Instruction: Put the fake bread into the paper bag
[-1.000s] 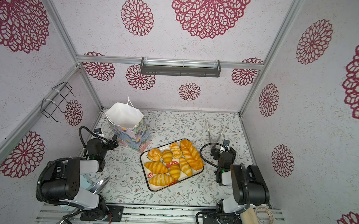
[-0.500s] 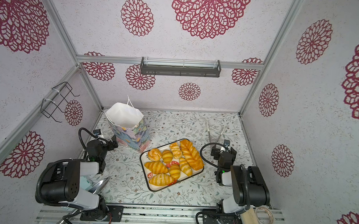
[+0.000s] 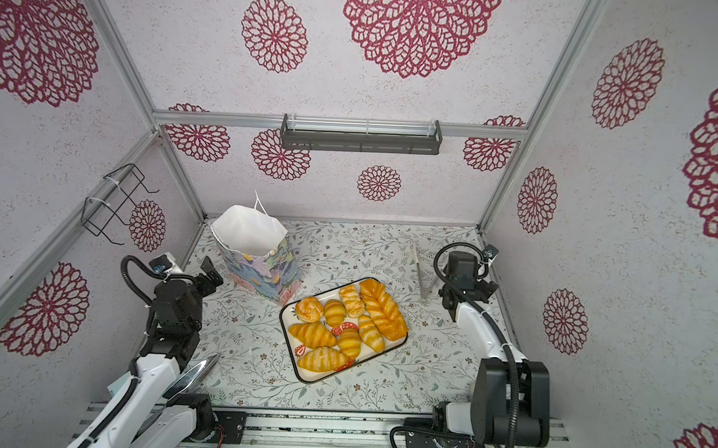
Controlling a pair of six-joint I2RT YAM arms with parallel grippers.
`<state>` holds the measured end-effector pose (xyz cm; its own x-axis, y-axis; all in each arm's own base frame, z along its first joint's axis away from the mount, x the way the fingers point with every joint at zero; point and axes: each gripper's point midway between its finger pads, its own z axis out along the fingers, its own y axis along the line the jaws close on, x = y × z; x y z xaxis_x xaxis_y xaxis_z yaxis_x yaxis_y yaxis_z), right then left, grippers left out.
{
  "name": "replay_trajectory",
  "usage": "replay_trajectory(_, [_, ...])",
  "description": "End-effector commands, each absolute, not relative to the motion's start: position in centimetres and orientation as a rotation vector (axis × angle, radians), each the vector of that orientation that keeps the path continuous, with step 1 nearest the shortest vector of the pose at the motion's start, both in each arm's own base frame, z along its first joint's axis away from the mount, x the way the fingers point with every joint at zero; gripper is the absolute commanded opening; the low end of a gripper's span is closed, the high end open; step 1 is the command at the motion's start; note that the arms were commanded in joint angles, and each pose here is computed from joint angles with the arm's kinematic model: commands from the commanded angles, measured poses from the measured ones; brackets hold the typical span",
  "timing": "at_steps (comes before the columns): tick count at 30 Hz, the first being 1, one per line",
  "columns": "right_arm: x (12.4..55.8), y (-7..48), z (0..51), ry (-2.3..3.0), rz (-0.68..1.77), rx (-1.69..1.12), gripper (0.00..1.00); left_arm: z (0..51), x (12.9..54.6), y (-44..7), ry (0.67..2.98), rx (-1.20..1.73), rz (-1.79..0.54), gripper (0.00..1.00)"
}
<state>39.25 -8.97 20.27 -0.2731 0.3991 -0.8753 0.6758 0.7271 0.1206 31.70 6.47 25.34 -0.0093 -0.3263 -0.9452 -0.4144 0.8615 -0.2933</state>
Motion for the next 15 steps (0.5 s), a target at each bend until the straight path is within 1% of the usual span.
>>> replay_trajectory(1, [35.9,-8.7,17.4,2.132,-0.416,0.904,0.99,24.7,28.9,6.2,1.676,-0.739,-0.016,0.97])
replay_trajectory(3, [36.3,-7.8,17.4,2.172,-0.367,0.827,0.99,25.6,28.1,5.1,1.693,-0.692,-0.078,0.97])
replay_trajectory(6, [36.8,-6.2,17.7,2.216,-0.262,0.740,0.99,26.0,27.1,2.9,1.782,-0.606,-0.173,0.97])
replay_trajectory(10, [37.7,-4.0,17.2,2.291,-0.120,0.656,0.99,25.3,26.0,-0.2,1.904,-0.540,-0.297,0.97])
replay_trajectory(15, [38.5,-2.5,15.9,2.351,-0.053,0.606,0.99,24.4,25.2,-2.1,1.971,-0.491,-0.369,0.97])
